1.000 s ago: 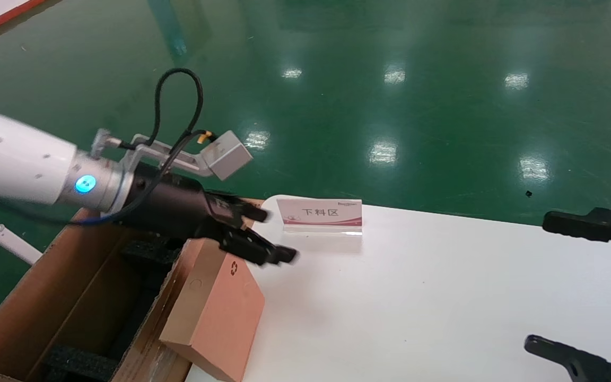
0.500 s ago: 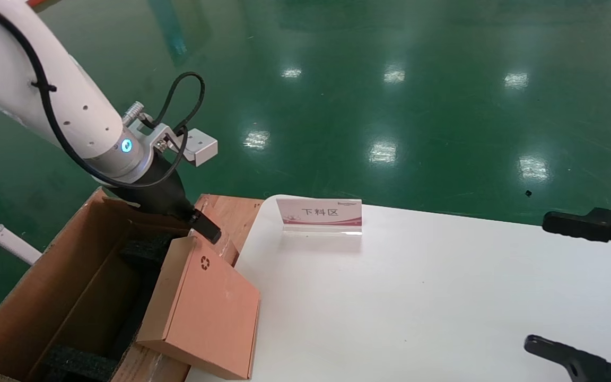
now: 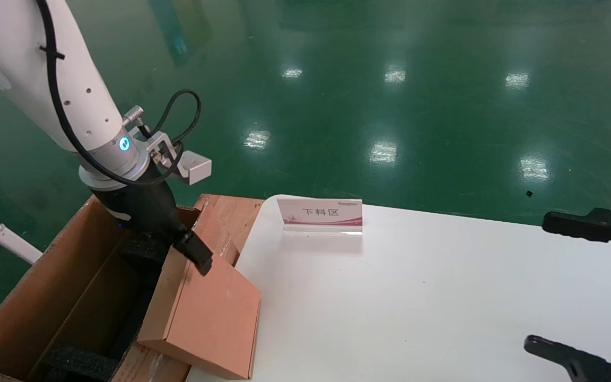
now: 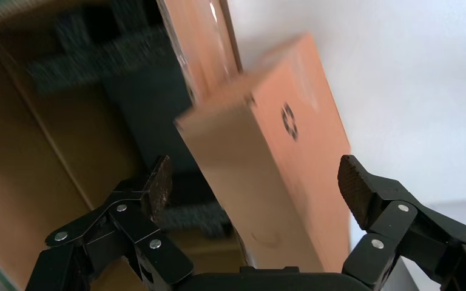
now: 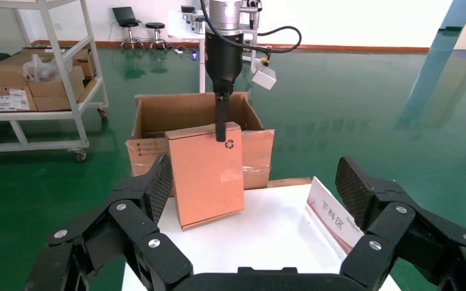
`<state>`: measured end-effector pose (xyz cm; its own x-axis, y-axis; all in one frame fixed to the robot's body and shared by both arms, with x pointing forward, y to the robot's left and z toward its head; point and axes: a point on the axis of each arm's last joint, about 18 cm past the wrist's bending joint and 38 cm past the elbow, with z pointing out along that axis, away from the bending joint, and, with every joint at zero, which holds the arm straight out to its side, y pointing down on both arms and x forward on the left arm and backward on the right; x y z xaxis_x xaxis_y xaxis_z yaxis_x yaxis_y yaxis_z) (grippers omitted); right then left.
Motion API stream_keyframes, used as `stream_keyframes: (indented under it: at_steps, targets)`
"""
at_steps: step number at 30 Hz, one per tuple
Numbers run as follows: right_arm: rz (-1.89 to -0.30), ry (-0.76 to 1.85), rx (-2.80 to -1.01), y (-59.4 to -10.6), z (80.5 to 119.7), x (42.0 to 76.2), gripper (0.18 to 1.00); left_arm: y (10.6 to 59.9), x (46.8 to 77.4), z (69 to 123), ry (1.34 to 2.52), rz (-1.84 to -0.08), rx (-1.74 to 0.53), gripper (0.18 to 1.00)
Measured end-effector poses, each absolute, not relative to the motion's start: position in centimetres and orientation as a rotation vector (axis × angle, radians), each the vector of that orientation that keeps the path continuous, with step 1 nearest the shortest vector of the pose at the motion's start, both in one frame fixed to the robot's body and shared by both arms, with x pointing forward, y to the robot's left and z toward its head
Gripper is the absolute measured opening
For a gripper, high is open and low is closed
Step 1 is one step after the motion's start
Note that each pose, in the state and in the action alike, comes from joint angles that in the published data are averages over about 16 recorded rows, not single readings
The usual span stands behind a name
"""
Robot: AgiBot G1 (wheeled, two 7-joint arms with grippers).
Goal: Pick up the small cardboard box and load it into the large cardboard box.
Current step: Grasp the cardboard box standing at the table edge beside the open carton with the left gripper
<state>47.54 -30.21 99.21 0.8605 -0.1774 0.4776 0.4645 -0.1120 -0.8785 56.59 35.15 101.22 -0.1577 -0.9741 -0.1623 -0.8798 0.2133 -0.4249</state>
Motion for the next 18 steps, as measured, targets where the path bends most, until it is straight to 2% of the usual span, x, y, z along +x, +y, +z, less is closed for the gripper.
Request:
stream_keyframes:
  at_steps: [18]
  targets:
    - [-0.552, -0.231, -1.596, -30.2, 99.2, 47.5, 1.001, 36.8, 56.4, 100.1, 2.159, -0.293, -1.884, 1.001]
